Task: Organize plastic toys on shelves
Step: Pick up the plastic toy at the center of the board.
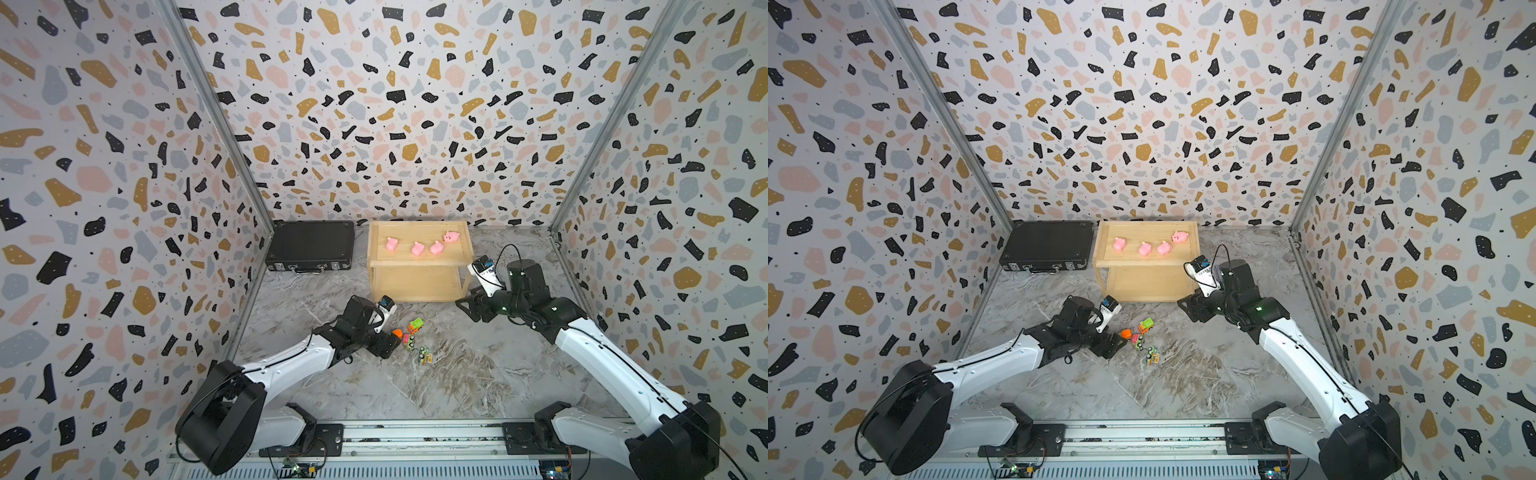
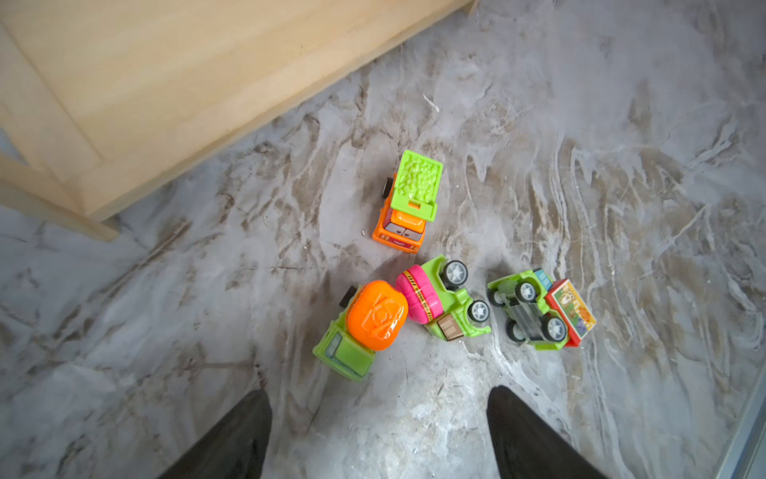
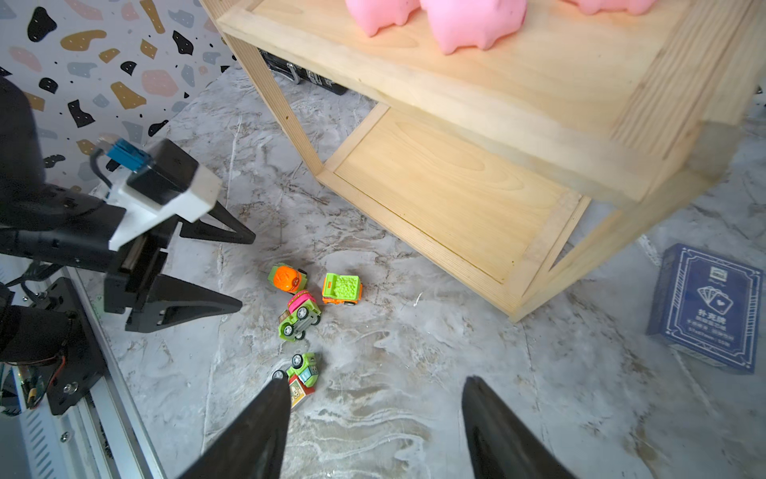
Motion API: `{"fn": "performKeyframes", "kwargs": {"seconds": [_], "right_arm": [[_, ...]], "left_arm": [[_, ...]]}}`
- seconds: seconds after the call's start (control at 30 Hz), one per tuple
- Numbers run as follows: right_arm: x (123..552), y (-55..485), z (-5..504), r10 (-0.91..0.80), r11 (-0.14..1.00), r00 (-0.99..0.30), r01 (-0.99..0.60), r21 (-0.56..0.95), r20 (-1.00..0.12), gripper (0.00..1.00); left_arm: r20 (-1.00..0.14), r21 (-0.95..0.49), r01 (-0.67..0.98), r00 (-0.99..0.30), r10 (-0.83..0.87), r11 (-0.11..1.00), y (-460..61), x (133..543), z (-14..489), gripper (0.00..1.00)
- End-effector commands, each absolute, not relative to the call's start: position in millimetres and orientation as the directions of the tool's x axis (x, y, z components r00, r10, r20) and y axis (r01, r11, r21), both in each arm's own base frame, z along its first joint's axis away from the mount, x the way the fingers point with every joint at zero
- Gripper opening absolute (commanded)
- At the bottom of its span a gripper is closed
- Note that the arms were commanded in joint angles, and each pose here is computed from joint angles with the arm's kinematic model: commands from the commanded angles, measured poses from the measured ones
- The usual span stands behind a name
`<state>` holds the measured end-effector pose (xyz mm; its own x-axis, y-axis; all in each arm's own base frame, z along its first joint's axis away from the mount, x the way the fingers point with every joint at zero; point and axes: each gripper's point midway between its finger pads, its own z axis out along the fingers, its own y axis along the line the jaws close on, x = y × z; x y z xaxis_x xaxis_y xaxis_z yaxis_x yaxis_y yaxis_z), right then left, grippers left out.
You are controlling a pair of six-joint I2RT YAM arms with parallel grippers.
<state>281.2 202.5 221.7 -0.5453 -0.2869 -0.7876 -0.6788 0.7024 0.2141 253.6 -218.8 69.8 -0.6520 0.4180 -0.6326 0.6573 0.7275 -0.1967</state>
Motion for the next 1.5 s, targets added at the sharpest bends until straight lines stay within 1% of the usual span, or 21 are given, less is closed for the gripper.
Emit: {"fn": "performKeyframes", "kwargs": {"seconds": [0.0,0.2,0.37,0.53,0.7,0.77,0.87,0.97,1.13,1.3,1.4,1.47], "right_arm": [[281.3,200.6,236.3,-0.268,0.703,-0.508,-0.684,0.195,-0.819,0.70],[280.5,198.4,234.9,-0.276,0.708,-0.503,-0.683,0.181,-0.819,0.71],[281.3,196.7,234.4,-0.279,0.713,-0.500,-0.679,0.172,-0.820,0.71],[282.6,195.1,232.7,-0.283,0.721,-0.503,-0.673,0.165,-0.817,0.71],[282.5,194.6,229.2,-0.285,0.724,-0.513,-0.669,0.169,-0.810,0.71],[282.3,194.2,227.5,-0.286,0.726,-0.517,-0.667,0.170,-0.807,0.71],[282.2,193.3,224.9,-0.290,0.729,-0.522,-0.664,0.168,-0.802,0.71],[282.0,193.1,224.5,-0.290,0.730,-0.523,-0.663,0.168,-0.801,0.71],[281.6,193.4,224.4,-0.290,0.728,-0.524,-0.664,0.171,-0.801,0.71],[281.4,193.4,223.5,-0.291,0.728,-0.528,-0.663,0.173,-0.798,0.71],[280.8,192.8,223.2,-0.294,0.729,-0.528,-0.663,0.171,-0.797,0.71],[280.7,192.5,223.0,-0.295,0.730,-0.529,-0.662,0.170,-0.796,0.71]], "left_arm": [[-0.612,-0.176,0.653,-0.658,0.438,0.736,-223.2,262.0,65.6,0.83],[-0.626,-0.129,0.617,-0.658,0.419,0.776,-219.3,274.0,57.7,0.82],[-0.618,-0.122,0.616,-0.661,0.426,0.778,-224.3,280.0,49.2,0.73],[-0.615,-0.119,0.657,-0.637,0.464,0.744,-236.1,273.3,40.8,0.69],[-0.613,-0.120,0.668,-0.632,0.474,0.735,-243.1,274.4,36.3,0.61],[-0.607,-0.109,0.666,-0.633,0.481,0.738,-243.4,275.2,34.4,0.56],[-0.605,-0.094,0.665,-0.629,0.488,0.741,-242.7,275.4,33.7,0.52],[-0.608,-0.082,0.659,-0.628,0.486,0.748,-241.6,276.1,32.2,0.50],[-0.603,-0.079,0.657,-0.630,0.489,0.749,-242.8,277.8,25.6,0.55],[-0.603,-0.078,0.658,-0.630,0.490,0.749,-244.7,279.7,22.5,0.53],[-0.616,-0.075,0.660,-0.621,0.486,0.748,-244.8,280.2,26.5,0.46],[-0.629,-0.075,0.665,-0.610,0.483,0.743,-245.7,280.2,31.3,0.38]]}}
